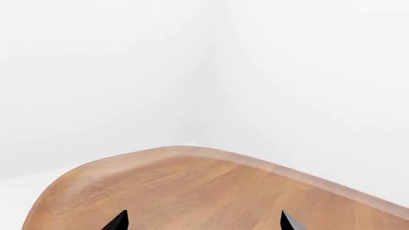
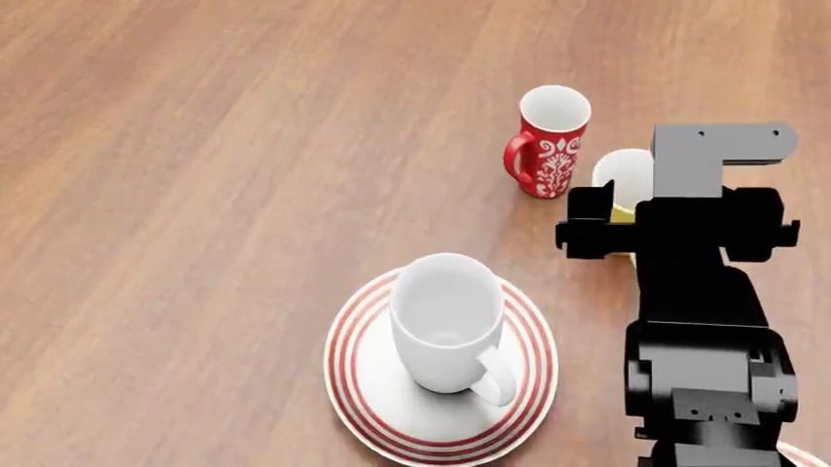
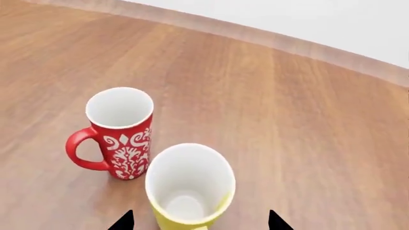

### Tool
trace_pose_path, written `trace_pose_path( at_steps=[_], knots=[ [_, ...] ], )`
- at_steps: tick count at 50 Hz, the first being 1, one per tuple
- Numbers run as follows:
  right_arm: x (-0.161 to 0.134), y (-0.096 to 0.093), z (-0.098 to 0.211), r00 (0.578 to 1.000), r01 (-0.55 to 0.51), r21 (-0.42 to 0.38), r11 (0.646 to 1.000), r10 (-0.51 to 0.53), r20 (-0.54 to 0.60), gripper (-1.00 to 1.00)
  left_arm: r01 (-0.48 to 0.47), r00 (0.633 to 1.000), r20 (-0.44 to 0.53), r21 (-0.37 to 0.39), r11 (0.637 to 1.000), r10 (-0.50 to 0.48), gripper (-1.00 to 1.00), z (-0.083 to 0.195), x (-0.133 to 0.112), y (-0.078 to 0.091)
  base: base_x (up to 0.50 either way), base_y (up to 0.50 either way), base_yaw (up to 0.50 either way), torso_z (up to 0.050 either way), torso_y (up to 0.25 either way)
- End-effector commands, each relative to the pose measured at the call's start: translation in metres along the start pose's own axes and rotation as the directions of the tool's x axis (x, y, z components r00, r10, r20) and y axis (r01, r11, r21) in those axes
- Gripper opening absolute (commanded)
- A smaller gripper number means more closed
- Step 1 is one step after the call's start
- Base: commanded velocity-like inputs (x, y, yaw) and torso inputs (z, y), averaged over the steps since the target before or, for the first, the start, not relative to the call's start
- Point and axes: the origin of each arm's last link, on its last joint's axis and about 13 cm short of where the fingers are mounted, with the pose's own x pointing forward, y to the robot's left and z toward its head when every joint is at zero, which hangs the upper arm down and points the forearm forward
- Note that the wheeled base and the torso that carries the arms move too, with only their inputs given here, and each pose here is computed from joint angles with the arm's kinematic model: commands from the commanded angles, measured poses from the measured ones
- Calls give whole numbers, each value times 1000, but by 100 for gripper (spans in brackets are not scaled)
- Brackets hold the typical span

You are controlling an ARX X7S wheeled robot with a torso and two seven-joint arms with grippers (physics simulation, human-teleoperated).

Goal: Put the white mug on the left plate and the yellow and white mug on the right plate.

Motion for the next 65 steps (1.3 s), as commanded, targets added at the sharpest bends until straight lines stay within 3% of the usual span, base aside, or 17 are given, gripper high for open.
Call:
trace_pose_path(
  at_steps=[1, 27, 54, 65],
  knots=[
    [1, 1, 4, 999, -1, 13, 1000, 0, 55, 100, 1, 1000, 10, 6, 1000, -1, 100, 1, 0, 0, 0, 0, 0, 0, 0],
    [1, -1, 0, 999, 4, 28, 1000, -6, 43, 100, 5, 1000, 5, 9, 1000, -5, 100, 1, 0, 1, 0, 0, 0, 5, -149],
    [1, -8, 3, 996, 22, 66, 998, -28, 89, 100, -11, 1000, 24, -2, 1000, 11, 100, 1, 0, 2, 0, 0, 0, 0, 0],
    [1, -6, -1, 997, 18, 62, 998, -23, 76, 100, -32, 999, 17, -9, 999, 32, 100, 1, 1, 3, 0, 0, 0, 0, -187]
  ],
)
